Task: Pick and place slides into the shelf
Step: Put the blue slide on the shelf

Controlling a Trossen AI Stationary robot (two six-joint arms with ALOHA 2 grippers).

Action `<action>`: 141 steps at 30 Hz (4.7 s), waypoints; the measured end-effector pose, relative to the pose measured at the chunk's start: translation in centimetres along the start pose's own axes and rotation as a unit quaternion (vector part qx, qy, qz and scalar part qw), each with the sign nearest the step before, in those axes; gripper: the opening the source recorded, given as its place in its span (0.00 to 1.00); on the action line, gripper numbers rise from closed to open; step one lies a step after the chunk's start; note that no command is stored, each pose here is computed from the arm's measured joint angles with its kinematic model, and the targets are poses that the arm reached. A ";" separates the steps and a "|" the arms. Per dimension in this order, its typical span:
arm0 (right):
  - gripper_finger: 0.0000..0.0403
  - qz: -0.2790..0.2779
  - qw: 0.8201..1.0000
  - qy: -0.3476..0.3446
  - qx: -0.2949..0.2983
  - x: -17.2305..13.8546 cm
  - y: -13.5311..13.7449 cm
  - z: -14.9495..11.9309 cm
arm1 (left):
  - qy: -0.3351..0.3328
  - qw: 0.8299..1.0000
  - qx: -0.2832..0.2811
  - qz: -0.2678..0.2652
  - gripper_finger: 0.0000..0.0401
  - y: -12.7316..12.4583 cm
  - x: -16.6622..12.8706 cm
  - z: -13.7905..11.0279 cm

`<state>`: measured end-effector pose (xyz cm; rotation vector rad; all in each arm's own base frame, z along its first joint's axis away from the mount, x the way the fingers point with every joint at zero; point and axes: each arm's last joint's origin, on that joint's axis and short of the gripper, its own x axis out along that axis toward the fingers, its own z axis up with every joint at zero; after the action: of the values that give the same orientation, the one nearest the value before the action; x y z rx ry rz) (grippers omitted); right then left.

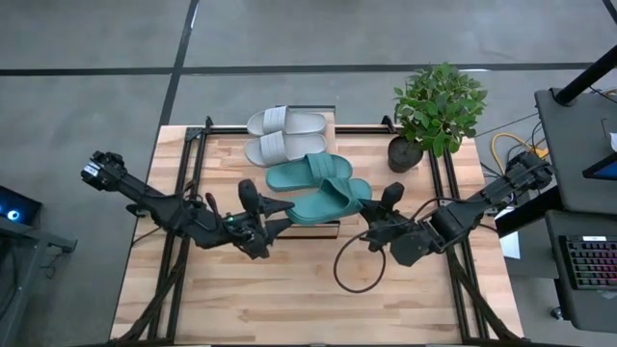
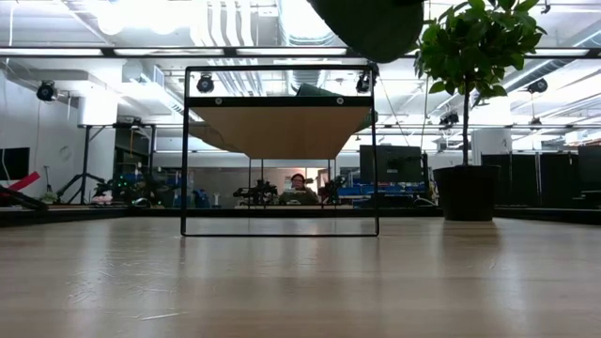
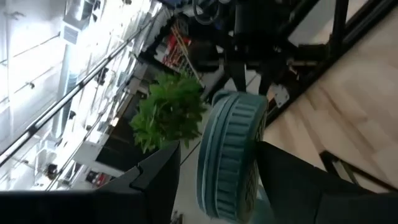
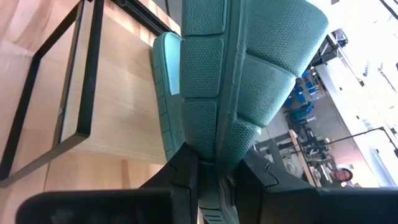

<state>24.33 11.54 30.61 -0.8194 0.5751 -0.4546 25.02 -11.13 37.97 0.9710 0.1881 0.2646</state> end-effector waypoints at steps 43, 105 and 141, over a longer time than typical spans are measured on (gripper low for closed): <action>0.20 -0.004 1.000 -0.007 0.002 -0.2 -0.7 0.6 | 0.010 0.999 0.018 -0.036 0.09 -0.7 2.4 -0.3; 0.58 0.125 0.928 -0.314 -0.154 -2.9 0.4 -1.8 | -0.284 0.942 0.159 -0.077 0.09 -5.2 -9.2 -8.8; 0.55 0.107 0.867 -0.431 -0.225 2.5 -0.8 -1.1 | -0.277 0.948 0.148 -0.060 0.09 -5.3 -9.1 -9.0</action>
<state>25.42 9.02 29.91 -1.2755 -0.0876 0.2858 14.66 -9.70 28.93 1.2887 -0.2353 -0.1604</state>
